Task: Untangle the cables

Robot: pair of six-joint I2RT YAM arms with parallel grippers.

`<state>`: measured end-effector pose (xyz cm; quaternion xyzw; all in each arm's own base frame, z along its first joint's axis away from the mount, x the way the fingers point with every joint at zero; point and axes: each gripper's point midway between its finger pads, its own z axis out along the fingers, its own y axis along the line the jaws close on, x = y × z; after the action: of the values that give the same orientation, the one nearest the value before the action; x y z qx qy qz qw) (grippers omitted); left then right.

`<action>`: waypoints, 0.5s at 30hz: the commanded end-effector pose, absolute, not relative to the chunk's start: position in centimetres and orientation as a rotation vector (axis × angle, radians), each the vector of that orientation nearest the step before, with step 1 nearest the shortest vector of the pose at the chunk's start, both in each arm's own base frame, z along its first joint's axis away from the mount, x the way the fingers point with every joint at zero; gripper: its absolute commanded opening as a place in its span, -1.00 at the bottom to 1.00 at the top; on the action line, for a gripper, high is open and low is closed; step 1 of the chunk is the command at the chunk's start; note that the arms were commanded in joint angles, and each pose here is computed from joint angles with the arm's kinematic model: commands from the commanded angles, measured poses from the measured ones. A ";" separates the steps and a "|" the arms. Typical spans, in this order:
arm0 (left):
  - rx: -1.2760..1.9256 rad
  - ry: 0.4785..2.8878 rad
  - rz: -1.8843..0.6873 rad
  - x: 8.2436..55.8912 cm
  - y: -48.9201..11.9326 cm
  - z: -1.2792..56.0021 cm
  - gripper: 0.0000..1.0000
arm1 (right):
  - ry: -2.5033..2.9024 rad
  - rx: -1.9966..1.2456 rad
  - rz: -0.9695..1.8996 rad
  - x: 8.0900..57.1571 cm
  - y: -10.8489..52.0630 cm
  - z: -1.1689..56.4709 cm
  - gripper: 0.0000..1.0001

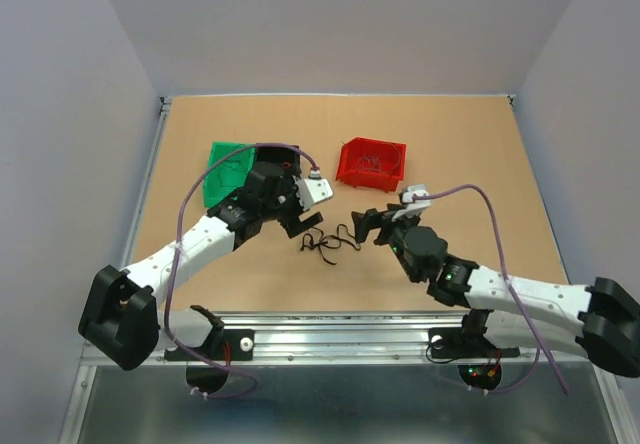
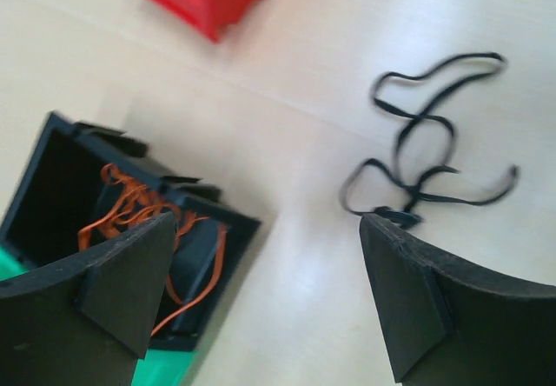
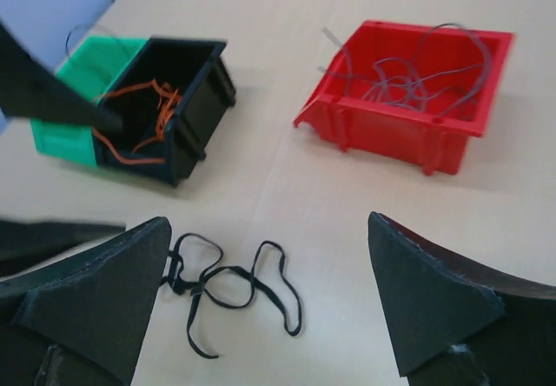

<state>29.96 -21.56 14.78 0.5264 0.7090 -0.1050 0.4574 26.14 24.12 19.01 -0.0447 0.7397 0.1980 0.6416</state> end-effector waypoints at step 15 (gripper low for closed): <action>1.545 1.790 -0.332 25.1 -27.2 6.8 0.98 | 1.529 0.348 0.365 23.7 12.1 20.6 1.00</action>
<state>24.95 -26.48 7.18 0.6023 0.6976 -0.1319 0.3649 23.73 12.91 21.75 0.1442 0.6798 0.1857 0.6946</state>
